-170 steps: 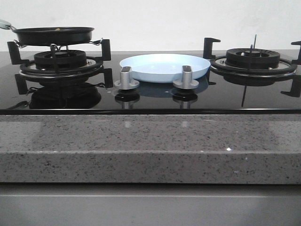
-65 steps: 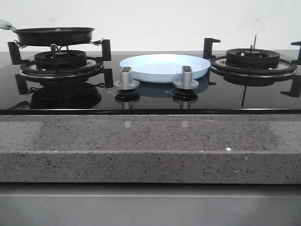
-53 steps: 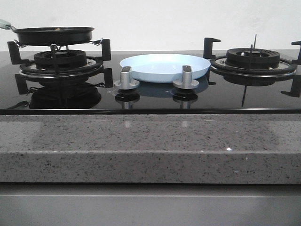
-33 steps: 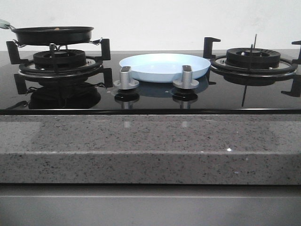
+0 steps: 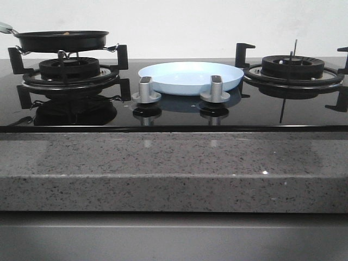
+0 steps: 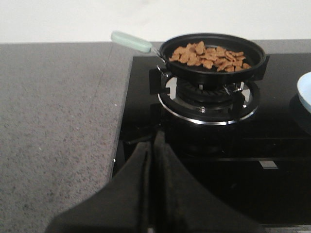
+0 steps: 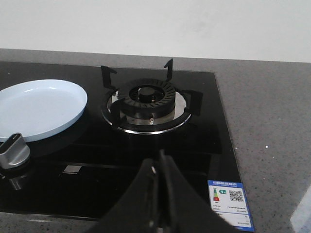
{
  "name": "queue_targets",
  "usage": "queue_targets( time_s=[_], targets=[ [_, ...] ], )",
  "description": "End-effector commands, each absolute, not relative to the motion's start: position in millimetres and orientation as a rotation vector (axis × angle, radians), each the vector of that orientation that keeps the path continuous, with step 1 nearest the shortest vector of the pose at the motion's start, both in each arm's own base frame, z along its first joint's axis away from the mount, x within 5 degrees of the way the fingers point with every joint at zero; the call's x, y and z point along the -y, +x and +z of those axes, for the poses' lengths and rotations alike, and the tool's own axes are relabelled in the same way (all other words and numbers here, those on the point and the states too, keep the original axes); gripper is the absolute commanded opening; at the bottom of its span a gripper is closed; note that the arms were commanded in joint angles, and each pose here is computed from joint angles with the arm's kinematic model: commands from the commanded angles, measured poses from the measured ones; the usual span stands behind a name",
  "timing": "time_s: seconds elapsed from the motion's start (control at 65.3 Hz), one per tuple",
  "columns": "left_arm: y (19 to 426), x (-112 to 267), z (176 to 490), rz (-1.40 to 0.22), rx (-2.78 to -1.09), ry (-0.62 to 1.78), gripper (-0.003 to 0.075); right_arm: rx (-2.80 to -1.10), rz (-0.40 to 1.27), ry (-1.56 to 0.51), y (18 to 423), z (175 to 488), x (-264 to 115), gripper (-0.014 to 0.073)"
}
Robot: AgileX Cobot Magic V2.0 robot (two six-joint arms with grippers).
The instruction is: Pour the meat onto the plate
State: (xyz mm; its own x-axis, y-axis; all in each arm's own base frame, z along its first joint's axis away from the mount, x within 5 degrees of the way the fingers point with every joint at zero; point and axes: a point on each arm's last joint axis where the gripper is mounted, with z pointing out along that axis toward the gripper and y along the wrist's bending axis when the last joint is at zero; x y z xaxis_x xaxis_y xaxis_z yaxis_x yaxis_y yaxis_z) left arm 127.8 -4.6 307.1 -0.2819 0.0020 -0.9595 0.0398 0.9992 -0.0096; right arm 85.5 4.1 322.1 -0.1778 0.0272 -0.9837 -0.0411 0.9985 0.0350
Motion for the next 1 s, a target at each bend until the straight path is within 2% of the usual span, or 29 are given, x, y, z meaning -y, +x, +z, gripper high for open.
queue_targets(
  time_s=[0.0, 0.092, 0.107, 0.199, 0.276, 0.613, 0.98],
  targets=[
    [131, 4, 326, -0.051, -1.755, 0.006, 0.0115, -1.650, 0.041, -0.009, 87, 340, -3, 0.0102],
    [132, 4, 330, -0.049, -1.706, 0.002, 0.0307, -1.648, 0.041, -0.009, 87, 340, -3, 0.0300],
    [132, 4, 331, -0.048, -1.692, 0.001, 0.0359, -1.648, 0.041, -0.009, 87, 340, -3, 0.0347],
    [133, 3, 336, -0.045, -1.636, -0.002, 0.0569, -1.648, 0.041, -0.009, 87, 340, -3, 0.0505],
    [133, 3, 338, -0.044, -1.619, -0.003, 0.0632, -1.649, 0.041, -0.009, 87, 340, -3, 0.0554],
    [134, 3, 338, -0.043, -1.612, -0.004, 0.0559, -1.655, 0.054, 0.000, 91, 341, -3, 0.0559],
    [134, 3, 338, -0.043, -1.612, -0.004, 0.0491, -1.933, 0.177, 0.067, 173, 362, -10, 0.0559]
  ],
)
